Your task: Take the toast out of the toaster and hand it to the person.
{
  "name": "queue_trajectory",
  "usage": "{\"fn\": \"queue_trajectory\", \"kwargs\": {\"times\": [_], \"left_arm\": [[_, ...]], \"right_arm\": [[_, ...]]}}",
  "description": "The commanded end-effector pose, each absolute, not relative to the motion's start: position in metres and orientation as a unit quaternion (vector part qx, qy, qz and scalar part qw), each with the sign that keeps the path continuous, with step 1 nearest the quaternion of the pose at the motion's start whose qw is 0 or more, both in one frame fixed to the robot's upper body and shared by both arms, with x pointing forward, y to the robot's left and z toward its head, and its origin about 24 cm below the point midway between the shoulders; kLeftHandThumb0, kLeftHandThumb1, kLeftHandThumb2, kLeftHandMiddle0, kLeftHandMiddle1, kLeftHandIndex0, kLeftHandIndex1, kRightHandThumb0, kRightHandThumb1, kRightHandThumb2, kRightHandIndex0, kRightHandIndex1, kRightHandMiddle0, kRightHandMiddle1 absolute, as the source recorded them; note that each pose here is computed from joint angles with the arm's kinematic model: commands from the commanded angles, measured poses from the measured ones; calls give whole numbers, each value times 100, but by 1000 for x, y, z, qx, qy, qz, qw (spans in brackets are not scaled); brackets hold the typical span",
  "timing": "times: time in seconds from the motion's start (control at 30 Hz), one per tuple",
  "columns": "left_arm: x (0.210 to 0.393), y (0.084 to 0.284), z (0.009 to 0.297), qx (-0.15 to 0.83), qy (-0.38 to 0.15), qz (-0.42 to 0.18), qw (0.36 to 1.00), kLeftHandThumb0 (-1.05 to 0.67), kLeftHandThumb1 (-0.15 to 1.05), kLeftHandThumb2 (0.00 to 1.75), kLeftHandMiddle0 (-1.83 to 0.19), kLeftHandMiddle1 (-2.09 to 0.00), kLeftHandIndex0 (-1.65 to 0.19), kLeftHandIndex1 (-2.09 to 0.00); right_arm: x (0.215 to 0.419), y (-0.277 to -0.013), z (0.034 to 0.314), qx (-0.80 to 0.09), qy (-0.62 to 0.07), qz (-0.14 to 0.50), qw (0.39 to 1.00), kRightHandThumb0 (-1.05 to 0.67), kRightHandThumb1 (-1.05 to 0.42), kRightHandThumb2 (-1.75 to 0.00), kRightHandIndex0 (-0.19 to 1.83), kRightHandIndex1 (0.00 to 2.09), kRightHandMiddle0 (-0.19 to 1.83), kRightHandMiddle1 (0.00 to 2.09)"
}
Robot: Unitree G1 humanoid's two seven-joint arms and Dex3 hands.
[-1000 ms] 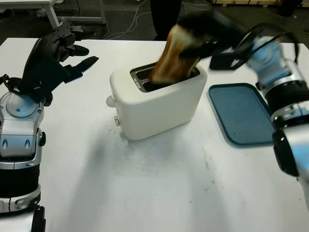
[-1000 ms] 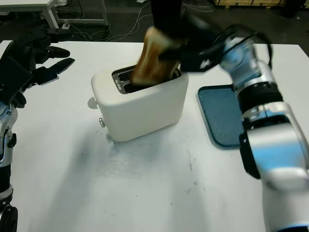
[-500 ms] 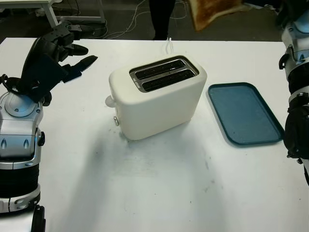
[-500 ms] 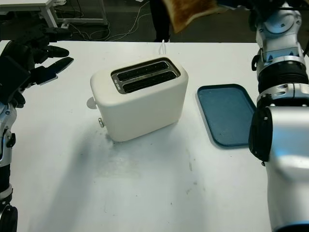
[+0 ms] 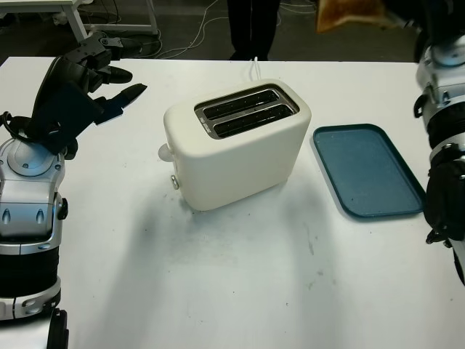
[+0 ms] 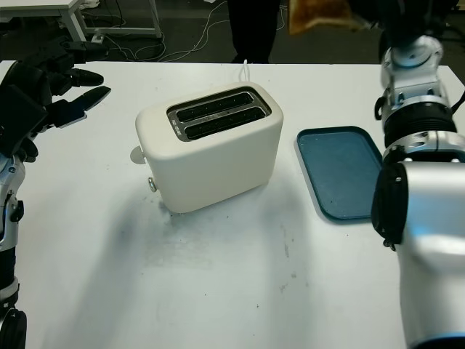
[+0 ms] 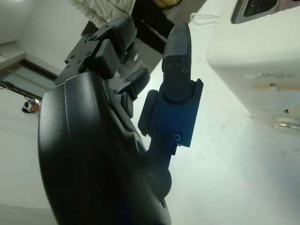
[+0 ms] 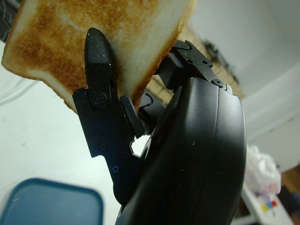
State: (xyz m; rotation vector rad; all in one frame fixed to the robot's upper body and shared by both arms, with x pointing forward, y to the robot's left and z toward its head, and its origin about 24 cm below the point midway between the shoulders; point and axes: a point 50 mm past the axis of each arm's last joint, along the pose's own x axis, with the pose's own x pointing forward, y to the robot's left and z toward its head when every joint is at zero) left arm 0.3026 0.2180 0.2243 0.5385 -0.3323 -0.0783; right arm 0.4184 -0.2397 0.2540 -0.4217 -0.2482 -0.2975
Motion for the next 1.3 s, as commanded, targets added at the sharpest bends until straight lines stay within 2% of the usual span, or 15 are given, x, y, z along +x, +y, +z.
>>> {"fn": "queue_trajectory", "kwargs": {"times": [0.0,0.23,0.37,0.47,0.53,0.7,0.77,0.8,0.9,0.97,1.03,1.1,1.17,1.23,1.27], "left_arm": [[303,216,225,263,-169,-42,949,-51,92,25,-15,-96,-33,-53],[304,216,224,263,-169,-42,949,-51,92,24,-15,-97,-33,-53],[304,216,224,266,-174,-43,947,-52,92,23,-16,-99,-34,-54],[305,216,224,262,-175,-44,948,-52,92,23,-16,-99,-34,-55],[305,216,224,262,-173,-44,948,-51,92,23,-16,-100,-34,-55],[304,217,225,275,-175,-43,944,-50,92,23,-16,-100,-34,-56],[304,217,224,266,-175,-45,947,-50,92,23,-16,-100,-34,-56],[304,217,224,262,-175,-45,948,-51,92,22,-16,-100,-34,-56],[303,218,224,258,-174,-43,949,-50,92,21,-15,-100,-33,-56],[303,218,223,258,-174,-42,949,-50,92,21,-15,-101,-33,-56],[303,218,223,254,-174,-44,950,-50,92,21,-14,-101,-33,-56],[303,218,223,255,-175,-44,950,-50,92,22,-14,-101,-33,-57],[303,218,223,254,-173,-44,950,-51,92,22,-14,-101,-32,-57],[303,218,223,250,-172,-44,952,-51,92,21,-13,-101,-32,-57],[304,218,223,254,-174,-45,950,-51,92,21,-14,-102,-32,-57]], "right_arm": [[420,-238,238,-205,-86,-160,962,-26,-92,-38,77,175,46,175],[421,-232,210,-214,-40,-159,963,-26,-92,-37,54,175,28,173],[420,-230,198,-206,-32,-153,966,-25,-92,-40,47,175,46,88],[419,-228,186,-189,-12,-159,969,-18,-92,-32,62,175,51,144],[419,-226,179,-190,5,-159,969,-19,-92,-31,49,174,57,82],[417,-221,160,-198,37,-150,968,-14,-92,-40,57,175,23,159],[416,-220,157,-199,34,-147,968,-12,-92,-41,49,175,39,89],[416,-220,156,-191,34,-146,970,-11,-92,-41,47,175,49,78],[416,-218,156,-182,35,-147,972,-12,-92,-42,46,175,34,129],[416,-217,157,-188,31,-148,970,-13,-92,-41,43,175,42,94],[417,-216,158,-182,29,-148,972,-13,-92,-41,44,175,28,144],[417,-215,159,-183,26,-147,972,-13,-92,-41,47,175,23,166],[418,-214,162,-179,24,-145,973,-14,-92,-40,58,175,24,164],[418,-214,163,-168,22,-146,975,-15,-92,-40,63,175,21,129],[419,-214,164,-163,22,-146,976,-15,-92,-40,66,175,17,148]]}}
